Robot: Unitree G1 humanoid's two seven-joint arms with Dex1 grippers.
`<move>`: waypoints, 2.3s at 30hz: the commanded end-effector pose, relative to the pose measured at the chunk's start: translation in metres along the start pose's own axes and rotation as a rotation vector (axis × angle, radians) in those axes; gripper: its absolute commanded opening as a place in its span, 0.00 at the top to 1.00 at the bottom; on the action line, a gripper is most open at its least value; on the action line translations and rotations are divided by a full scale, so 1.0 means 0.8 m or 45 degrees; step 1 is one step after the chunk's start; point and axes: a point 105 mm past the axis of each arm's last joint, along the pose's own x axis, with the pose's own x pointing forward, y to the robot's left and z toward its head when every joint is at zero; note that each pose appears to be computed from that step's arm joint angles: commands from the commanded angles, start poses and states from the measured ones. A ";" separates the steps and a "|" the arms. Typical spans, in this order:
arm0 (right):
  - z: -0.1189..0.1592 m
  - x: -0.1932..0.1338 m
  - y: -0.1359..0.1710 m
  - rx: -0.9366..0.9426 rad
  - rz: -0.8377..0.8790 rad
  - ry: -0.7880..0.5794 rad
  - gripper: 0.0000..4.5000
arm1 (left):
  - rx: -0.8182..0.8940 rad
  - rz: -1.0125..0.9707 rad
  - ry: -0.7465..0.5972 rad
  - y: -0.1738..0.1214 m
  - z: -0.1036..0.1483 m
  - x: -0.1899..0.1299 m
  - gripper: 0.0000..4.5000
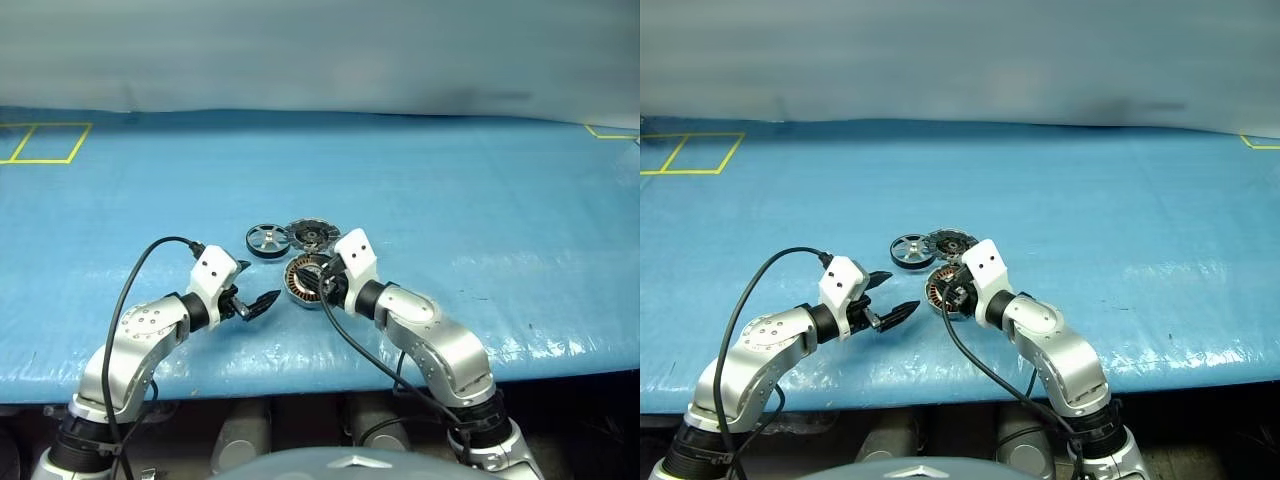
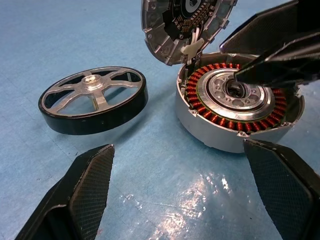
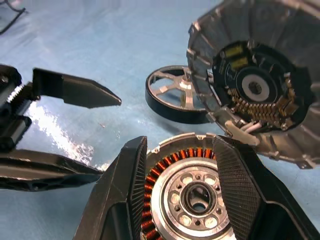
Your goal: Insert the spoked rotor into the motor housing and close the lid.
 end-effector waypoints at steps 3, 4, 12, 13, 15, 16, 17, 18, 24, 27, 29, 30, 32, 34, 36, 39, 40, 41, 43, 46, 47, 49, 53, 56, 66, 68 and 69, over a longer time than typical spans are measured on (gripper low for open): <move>0.012 -0.003 0.011 -0.043 -0.021 -0.015 0.85 | 0.033 0.003 -0.050 0.001 0.013 0.000 0.00; 0.011 -0.002 0.013 -0.051 -0.025 -0.006 0.94 | 0.033 0.001 -0.050 0.001 0.014 0.000 0.00; -0.015 0.002 0.017 -0.081 -0.015 0.137 0.99 | 0.033 -0.005 -0.050 0.000 0.014 0.000 0.00; -0.018 0.002 0.016 -0.091 -0.020 0.150 0.99 | 0.033 -0.004 -0.049 0.000 0.014 0.000 0.00; -0.022 0.003 0.012 -0.088 -0.037 0.165 0.99 | 0.033 0.000 -0.049 0.000 0.014 0.000 0.00; -0.023 0.003 0.011 -0.086 -0.043 0.167 0.99 | 0.033 0.003 -0.050 0.001 0.014 0.000 0.00; -0.023 0.003 0.009 -0.086 -0.052 0.169 0.99 | 0.034 0.005 -0.049 0.001 0.014 -0.001 0.00; -0.024 0.004 0.007 -0.088 -0.060 0.171 0.99 | 0.034 0.006 -0.049 0.001 0.013 -0.001 0.00; -0.027 0.004 -0.005 -0.093 -0.104 0.176 0.99 | 0.032 0.008 -0.048 0.001 0.013 -0.001 0.00; -0.026 0.004 -0.009 -0.088 -0.119 0.171 0.99 | 0.033 0.008 -0.048 0.001 0.013 -0.001 0.00; -0.025 0.003 -0.010 -0.089 -0.123 0.167 0.99 | 0.033 0.007 -0.048 0.001 0.013 -0.001 0.00; -0.025 0.003 -0.011 -0.089 -0.125 0.165 0.99 | 0.032 0.007 -0.048 0.001 0.013 -0.001 0.00; -0.023 0.002 -0.012 -0.081 -0.123 0.159 0.99 | 0.032 0.006 -0.048 0.000 0.013 -0.001 0.00; -0.019 0.000 -0.012 -0.060 -0.117 0.144 0.99 | 0.032 0.007 -0.048 0.000 0.013 -0.001 0.00; -0.018 -0.001 -0.013 -0.056 -0.120 0.143 0.99 | 0.031 0.007 -0.049 0.000 0.013 -0.001 0.00; -0.021 -0.004 -0.016 -0.057 -0.123 0.161 0.99 | 0.030 0.007 -0.050 0.000 0.013 0.000 0.00; -0.022 -0.004 -0.016 -0.058 -0.122 0.167 0.99 | 0.030 0.007 -0.051 0.000 0.013 0.000 0.00; -0.023 -0.005 -0.016 -0.059 -0.121 0.172 0.99 | 0.030 0.007 -0.051 0.000 0.013 0.000 0.00; -0.023 -0.005 -0.016 -0.061 -0.119 0.178 0.99 | 0.029 0.007 -0.051 0.000 0.013 0.000 0.00; -0.023 -0.004 -0.013 -0.064 -0.110 0.175 0.99 | 0.028 0.007 -0.052 0.000 0.013 0.000 0.00; -0.022 -0.004 -0.012 -0.064 -0.106 0.171 0.99 | 0.029 0.008 -0.052 0.000 0.013 0.000 0.00; -0.019 -0.004 -0.011 -0.063 -0.103 0.158 0.99 | 0.030 0.010 -0.052 0.000 0.013 0.000 0.00; 0.000 -0.012 -0.004 -0.079 -0.056 0.070 0.99 | 0.050 0.035 -0.074 0.004 0.020 -0.001 0.00; 0.011 -0.023 -0.002 -0.104 -0.031 0.032 0.99 | 0.066 0.114 -0.097 0.018 0.033 -0.003 0.00; 0.006 -0.036 -0.014 -0.141 -0.091 0.054 0.99 | 0.299 0.147 -0.039 0.055 0.085 -0.014 0.00; 0.005 -0.035 -0.011 -0.139 -0.081 0.054 0.99 | 0.367 0.137 0.004 0.066 0.091 -0.016 0.00; 0.004 -0.034 -0.010 -0.140 -0.073 0.056 0.99 | 0.408 0.121 0.029 0.071 0.095 -0.017 0.00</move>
